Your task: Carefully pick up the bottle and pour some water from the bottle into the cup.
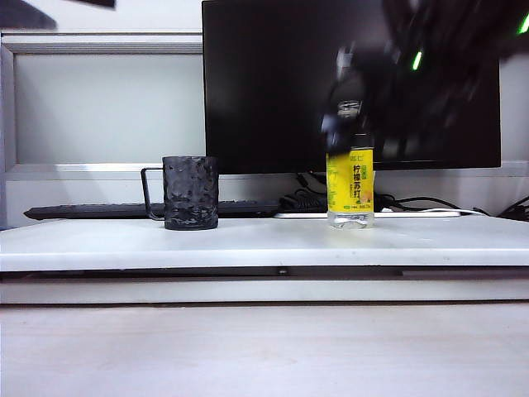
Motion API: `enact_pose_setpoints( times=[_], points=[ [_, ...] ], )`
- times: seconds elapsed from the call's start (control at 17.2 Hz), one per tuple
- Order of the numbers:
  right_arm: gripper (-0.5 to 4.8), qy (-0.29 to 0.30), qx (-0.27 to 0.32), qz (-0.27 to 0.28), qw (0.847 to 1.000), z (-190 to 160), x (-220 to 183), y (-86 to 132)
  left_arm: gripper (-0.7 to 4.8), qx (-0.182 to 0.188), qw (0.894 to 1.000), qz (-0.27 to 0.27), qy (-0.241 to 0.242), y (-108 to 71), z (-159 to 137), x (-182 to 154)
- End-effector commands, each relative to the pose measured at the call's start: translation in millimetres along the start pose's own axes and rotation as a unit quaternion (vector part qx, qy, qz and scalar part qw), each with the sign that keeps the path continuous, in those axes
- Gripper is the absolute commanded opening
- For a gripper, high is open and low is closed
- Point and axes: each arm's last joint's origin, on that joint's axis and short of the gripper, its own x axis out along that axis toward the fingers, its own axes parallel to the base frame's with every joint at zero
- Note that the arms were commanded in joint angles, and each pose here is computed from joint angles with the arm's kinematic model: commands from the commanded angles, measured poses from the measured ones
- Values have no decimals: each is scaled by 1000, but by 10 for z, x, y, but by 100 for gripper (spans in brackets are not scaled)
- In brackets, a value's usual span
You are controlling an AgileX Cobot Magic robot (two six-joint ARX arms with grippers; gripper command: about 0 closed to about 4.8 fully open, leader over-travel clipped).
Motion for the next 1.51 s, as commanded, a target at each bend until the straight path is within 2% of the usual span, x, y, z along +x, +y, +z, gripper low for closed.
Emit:
enact_pose_setpoints(
  times=[0.06, 0.12, 0.23, 0.35, 0.52, 0.64, 0.7, 0.81, 0.93, 0.99, 1.11, 1.16, 1.34, 1.4, 1.45, 1.51],
  points=[
    [479, -2, -6, 0, 1000, 221, -272, -67, 479, 4, 999, 19, -44, 3, 126, -140],
    [479, -13, -4, 5, 1000, 357, -457, -114, 479, 5, 997, 22, -72, -4, 203, -262],
    [479, -49, 3, 30, 998, 557, -724, -169, 479, 6, 995, 24, -96, -21, 273, -484],
    [479, -89, 15, 35, 995, 748, -1047, -246, 479, 5, 994, 44, -99, -29, 278, -722],
    [479, -152, 25, 53, 987, 967, -1939, -463, 479, 3, 993, 73, -95, -57, 170, -1209],
    [479, -174, 29, 53, 983, 940, -2426, -584, 479, 2, 991, 84, -105, -66, 140, -1368],
    [479, -187, 32, 50, 981, 844, -2810, -681, 479, 1, 993, 94, -77, -62, 152, -1401],
    [479, -201, 36, 42, 978, 534, -3289, -796, 479, 1, 992, 116, -47, -47, 65, -1369],
    [479, -192, 36, 34, 980, 226, -3299, -796, 479, 1, 991, 129, -20, -32, -88, -1260],
    [479, -177, 36, 37, 983, -48, -3138, -747, 479, 0, 992, 128, 9, -26, -286, -1147],
    [479, -169, 37, 41, 984, -345, -2822, -658, 479, 0, 991, 128, 25, -20, -508, -1027],
    [479, -187, 41, 40, 981, -535, -2586, -593, 479, 0, 991, 128, 28, -17, -619, -970],
    [479, -209, 46, 40, 976, -965, -2244, -495, 479, -1, 990, 133, 47, -12, -837, -889],
    [479, -197, 44, 40, 979, -1090, -2182, -476, 416, -5, 990, 133, 56, -12, -902, -873],
    [384, -171, 38, 44, 984, -1218, -2126, -457, 291, -13, 989, 133, 65, -12, -968, -857],
    [250, -136, 33, 43, 989, -1272, -2111, -454, 163, -20, 988, 133, 72, -12, -1025, -844]
  ],
)
